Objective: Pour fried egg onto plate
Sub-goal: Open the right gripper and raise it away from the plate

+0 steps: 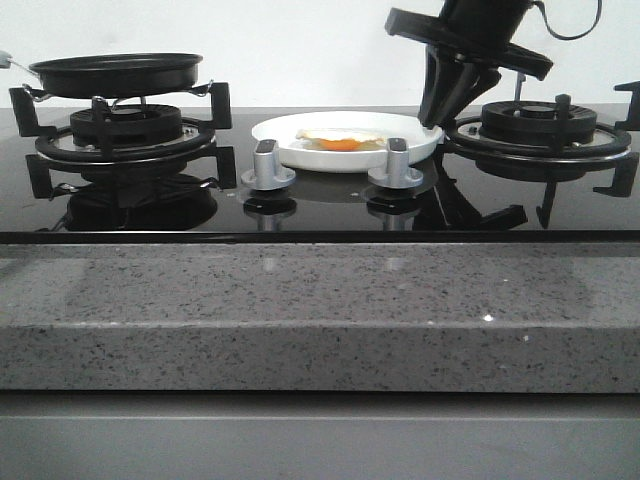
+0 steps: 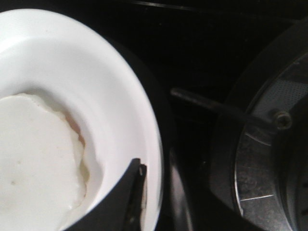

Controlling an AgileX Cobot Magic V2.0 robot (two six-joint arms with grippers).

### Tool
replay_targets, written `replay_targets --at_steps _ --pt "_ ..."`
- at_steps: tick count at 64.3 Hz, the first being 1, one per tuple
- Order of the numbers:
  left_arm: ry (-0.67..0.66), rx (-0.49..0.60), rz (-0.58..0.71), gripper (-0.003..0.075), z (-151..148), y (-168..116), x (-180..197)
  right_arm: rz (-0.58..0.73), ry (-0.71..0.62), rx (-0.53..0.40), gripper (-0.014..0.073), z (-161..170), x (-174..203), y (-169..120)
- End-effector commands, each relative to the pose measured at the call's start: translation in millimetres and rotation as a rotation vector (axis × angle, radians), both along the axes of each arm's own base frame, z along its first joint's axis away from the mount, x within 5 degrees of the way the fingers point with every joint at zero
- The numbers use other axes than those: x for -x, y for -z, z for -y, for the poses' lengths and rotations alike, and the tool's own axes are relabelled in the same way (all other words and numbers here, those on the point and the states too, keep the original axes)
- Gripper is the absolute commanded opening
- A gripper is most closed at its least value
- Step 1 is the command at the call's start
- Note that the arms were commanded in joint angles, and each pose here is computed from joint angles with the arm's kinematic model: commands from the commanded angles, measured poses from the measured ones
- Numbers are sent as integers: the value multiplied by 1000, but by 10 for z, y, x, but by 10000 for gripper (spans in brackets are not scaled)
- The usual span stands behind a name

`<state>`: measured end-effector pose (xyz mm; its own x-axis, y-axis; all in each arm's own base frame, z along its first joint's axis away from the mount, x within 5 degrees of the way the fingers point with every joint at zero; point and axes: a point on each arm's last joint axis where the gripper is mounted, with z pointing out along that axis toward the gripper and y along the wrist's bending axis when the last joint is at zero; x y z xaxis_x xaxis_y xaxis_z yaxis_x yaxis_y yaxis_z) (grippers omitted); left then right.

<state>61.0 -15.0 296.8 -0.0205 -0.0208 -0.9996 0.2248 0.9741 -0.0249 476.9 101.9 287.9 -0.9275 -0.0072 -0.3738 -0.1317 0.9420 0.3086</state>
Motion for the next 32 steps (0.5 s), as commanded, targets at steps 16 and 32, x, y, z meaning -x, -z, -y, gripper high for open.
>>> replay_targets --at_steps 16,32 --pt "0 40 98 -19 -4 -162 6 115 -33 -37 68 41 401 -837" --pt "0 40 98 -19 -4 -162 6 184 -27 -18 -59 94 577 -1130"
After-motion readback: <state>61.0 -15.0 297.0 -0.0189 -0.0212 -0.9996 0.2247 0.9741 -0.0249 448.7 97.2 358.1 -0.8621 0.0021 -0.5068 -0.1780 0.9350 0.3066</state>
